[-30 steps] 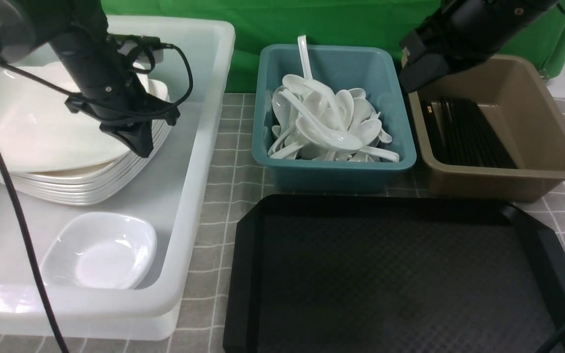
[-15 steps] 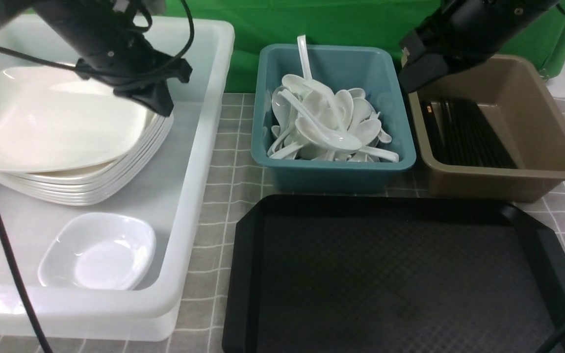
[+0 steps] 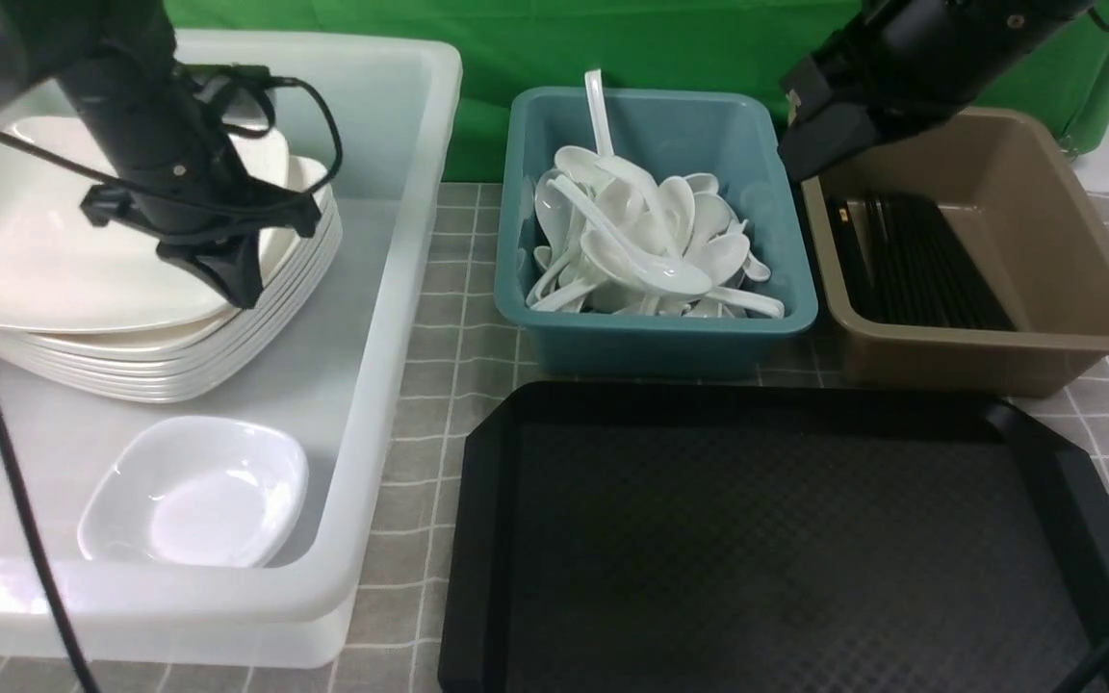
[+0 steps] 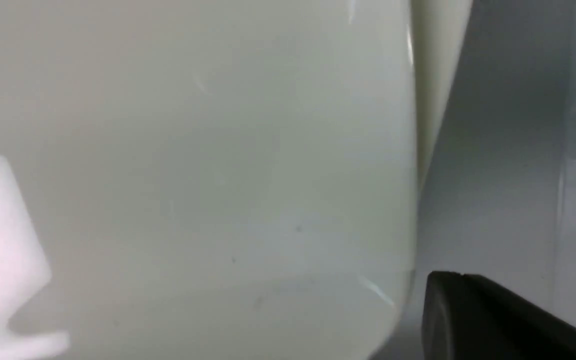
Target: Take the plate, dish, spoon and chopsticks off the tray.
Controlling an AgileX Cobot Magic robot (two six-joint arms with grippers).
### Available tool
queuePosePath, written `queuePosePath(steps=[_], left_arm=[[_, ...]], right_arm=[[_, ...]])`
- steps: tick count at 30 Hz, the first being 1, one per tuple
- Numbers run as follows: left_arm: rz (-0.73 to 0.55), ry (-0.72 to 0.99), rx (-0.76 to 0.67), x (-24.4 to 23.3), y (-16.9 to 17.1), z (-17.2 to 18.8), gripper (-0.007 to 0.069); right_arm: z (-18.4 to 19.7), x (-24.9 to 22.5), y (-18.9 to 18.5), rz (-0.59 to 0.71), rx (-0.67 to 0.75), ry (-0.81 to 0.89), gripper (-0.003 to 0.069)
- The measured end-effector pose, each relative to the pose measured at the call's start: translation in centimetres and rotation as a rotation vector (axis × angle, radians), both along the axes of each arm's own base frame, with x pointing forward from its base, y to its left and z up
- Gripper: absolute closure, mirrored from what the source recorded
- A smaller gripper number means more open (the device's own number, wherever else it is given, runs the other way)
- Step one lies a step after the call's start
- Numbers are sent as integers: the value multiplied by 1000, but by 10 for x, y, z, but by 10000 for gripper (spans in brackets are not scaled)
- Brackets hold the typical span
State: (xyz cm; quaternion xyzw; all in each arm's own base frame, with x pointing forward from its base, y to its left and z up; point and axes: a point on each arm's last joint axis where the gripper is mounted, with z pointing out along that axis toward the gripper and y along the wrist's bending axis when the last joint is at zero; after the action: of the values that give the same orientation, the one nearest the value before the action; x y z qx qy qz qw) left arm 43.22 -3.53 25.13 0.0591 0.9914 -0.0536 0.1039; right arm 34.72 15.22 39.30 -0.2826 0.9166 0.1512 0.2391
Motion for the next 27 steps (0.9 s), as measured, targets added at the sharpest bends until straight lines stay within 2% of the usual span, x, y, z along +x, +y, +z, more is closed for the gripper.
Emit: queuePosePath(steps=[5, 10, 13, 19, 27], left_arm=[[-13, 8, -34, -27, -2, 17, 620], [56, -250, 6, -21, 9, 47, 620], [73, -297, 5, -8, 12, 39, 620], [66, -156, 27, 9, 12, -18, 620], [21, -30, 101, -3, 19, -18, 620]], right_arm=[[0, 0, 0, 0, 1, 0, 622], [0, 0, 0, 1, 5, 2, 622], [0, 0, 0, 1, 5, 2, 622], [0, 0, 1, 2, 7, 2, 622], [0, -1, 2, 5, 13, 5, 624]])
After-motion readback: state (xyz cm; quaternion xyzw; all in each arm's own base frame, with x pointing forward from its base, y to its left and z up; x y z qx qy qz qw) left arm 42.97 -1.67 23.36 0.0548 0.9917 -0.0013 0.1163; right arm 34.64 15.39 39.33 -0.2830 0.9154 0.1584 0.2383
